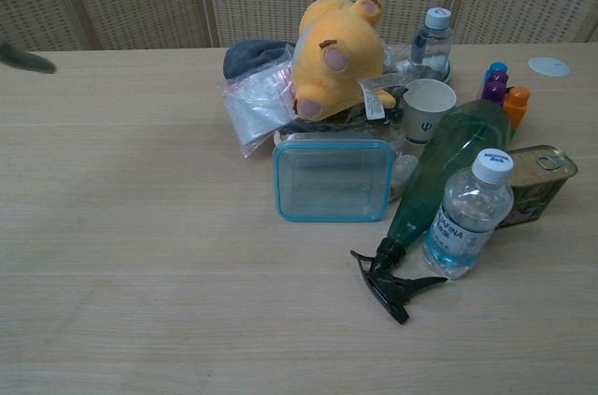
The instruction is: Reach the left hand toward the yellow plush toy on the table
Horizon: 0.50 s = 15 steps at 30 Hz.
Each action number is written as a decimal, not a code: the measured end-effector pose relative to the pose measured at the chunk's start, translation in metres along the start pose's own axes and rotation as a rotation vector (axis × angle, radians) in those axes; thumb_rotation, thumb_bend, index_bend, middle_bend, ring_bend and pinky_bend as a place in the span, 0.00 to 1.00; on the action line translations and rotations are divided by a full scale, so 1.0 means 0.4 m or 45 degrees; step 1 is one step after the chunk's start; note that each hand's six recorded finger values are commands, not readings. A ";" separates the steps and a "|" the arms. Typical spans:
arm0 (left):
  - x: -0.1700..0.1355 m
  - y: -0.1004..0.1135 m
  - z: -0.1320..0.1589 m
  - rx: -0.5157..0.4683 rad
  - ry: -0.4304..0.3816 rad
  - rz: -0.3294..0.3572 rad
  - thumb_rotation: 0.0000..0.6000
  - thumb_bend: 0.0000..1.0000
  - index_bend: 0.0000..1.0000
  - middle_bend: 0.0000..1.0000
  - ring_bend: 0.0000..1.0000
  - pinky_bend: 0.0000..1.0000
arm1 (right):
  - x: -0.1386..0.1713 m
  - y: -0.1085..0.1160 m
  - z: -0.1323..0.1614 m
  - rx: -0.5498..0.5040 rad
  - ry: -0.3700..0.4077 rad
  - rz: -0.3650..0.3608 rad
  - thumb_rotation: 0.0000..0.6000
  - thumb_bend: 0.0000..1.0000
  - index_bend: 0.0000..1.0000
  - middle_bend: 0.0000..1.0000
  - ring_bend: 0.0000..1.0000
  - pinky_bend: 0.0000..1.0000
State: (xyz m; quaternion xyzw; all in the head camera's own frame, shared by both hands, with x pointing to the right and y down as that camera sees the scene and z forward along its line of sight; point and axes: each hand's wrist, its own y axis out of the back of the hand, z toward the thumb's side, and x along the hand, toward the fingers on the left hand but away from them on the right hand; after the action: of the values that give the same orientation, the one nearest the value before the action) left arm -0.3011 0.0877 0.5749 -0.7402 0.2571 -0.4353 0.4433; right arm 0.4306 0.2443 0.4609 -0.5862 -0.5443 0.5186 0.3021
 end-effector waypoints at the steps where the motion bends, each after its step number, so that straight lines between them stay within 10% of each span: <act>1: 0.031 -0.001 0.022 0.017 -0.035 -0.014 1.00 0.00 0.00 0.00 0.00 0.00 | 0.001 0.001 0.000 -0.003 0.001 -0.001 0.84 0.00 0.00 0.00 0.00 0.00; 15: 0.306 -0.007 0.188 0.195 -0.228 -0.050 1.00 0.00 0.00 0.00 0.00 0.00 | 0.002 0.016 -0.006 -0.030 -0.004 -0.013 0.84 0.00 0.00 0.00 0.00 0.00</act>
State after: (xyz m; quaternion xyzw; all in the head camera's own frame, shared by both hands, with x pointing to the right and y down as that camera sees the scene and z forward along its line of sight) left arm -0.1758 0.0279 0.6112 -0.7451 0.1680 -0.3944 0.5110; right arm 0.4348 0.2441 0.4553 -0.5860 -0.5538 0.5116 0.2968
